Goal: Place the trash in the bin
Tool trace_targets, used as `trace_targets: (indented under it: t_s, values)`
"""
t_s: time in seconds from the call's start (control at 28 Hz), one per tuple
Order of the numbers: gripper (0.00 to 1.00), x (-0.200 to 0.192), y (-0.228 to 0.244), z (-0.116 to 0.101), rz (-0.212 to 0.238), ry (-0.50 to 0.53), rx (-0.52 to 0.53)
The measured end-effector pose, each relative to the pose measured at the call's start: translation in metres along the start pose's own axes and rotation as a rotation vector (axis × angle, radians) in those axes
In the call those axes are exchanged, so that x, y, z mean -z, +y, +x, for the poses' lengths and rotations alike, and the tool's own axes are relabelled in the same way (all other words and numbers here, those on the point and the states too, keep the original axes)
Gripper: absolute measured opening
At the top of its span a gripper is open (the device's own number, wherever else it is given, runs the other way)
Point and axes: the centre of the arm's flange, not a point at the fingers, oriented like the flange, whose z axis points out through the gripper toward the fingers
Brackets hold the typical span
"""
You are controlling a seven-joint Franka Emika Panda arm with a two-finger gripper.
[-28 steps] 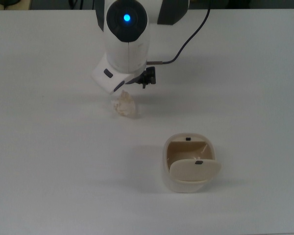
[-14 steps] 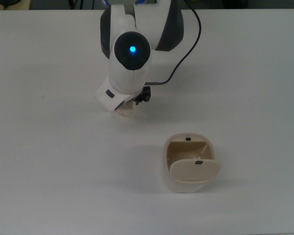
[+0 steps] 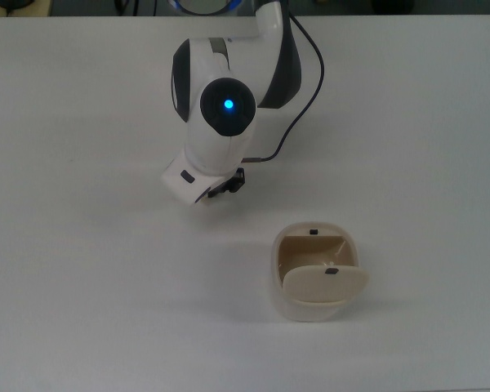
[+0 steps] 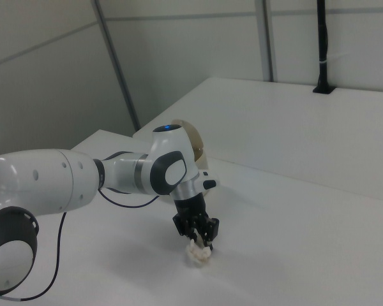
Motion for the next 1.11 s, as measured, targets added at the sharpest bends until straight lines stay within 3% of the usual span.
trace_targets:
  t_s: [0.36,0.57,0.79,1.0,1.11]
  values:
    - [0.03,0.012,0.003,0.0,0.0,0.021,-0.004]
    - [0.01,0.04,0.007,0.003,0.0,0.071,-0.012]
    - [0.16,0.061,0.011,0.001,-0.001,0.096,-0.018]
    - [0.44,0.059,0.014,-0.017,-0.01,-0.042,-0.021]
    - [0.53,0.059,0.015,-0.024,-0.013,-0.092,-0.023]
